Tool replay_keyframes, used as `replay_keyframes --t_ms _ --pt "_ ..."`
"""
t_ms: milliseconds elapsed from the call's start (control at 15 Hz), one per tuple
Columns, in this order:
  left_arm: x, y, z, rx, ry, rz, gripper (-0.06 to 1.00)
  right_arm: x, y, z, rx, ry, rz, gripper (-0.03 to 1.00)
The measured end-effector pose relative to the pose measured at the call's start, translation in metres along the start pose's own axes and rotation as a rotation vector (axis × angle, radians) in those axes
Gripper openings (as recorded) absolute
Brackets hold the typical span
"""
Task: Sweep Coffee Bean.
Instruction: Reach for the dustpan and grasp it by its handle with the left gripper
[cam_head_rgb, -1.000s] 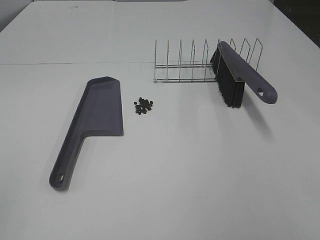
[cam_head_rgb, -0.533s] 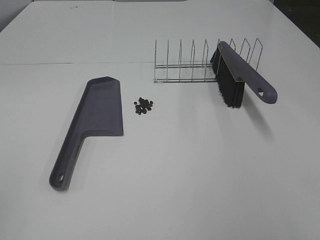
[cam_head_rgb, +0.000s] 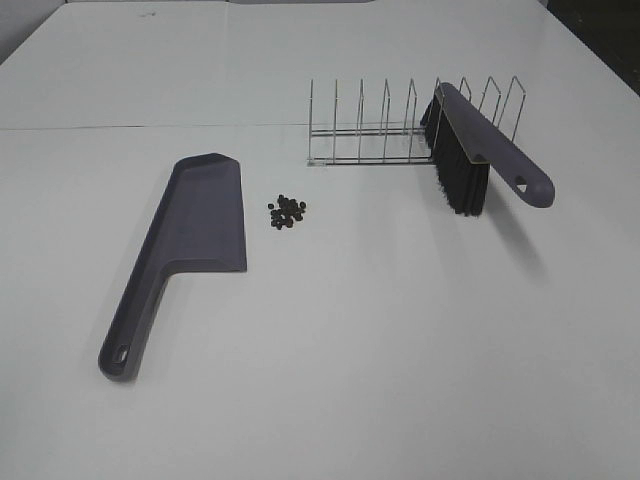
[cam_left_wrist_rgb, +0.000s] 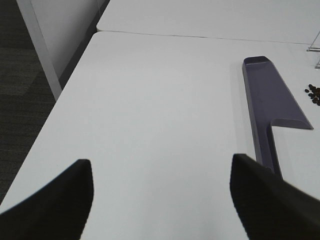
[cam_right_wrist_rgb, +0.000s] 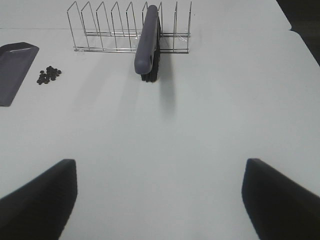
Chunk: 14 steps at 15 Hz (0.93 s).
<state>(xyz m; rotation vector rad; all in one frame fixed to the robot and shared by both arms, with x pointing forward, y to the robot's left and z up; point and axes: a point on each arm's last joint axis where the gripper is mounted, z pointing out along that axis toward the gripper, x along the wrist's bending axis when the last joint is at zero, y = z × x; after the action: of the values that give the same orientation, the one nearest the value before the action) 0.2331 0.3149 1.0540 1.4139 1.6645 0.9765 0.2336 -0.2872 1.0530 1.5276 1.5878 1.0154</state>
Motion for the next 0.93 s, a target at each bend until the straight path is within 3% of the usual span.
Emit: replay_keyframes --t_ms 467,667,933 --pt "0.0 0.0 0.0 0.0 0.0 0.0 0.71 0.0 0.0 0.0 0.0 0.0 0.0 0.79" --pt "-0.002 0.011 0.002 -0.03 -0.008 0.042 0.71 0.0 0.0 0.0 0.0 0.0 0.0 0.79" --pt "-0.02 0.04 0.04 0.062 -0.086 0.008 0.71 0.0 0.0 0.0 0.0 0.0 0.0 0.79"
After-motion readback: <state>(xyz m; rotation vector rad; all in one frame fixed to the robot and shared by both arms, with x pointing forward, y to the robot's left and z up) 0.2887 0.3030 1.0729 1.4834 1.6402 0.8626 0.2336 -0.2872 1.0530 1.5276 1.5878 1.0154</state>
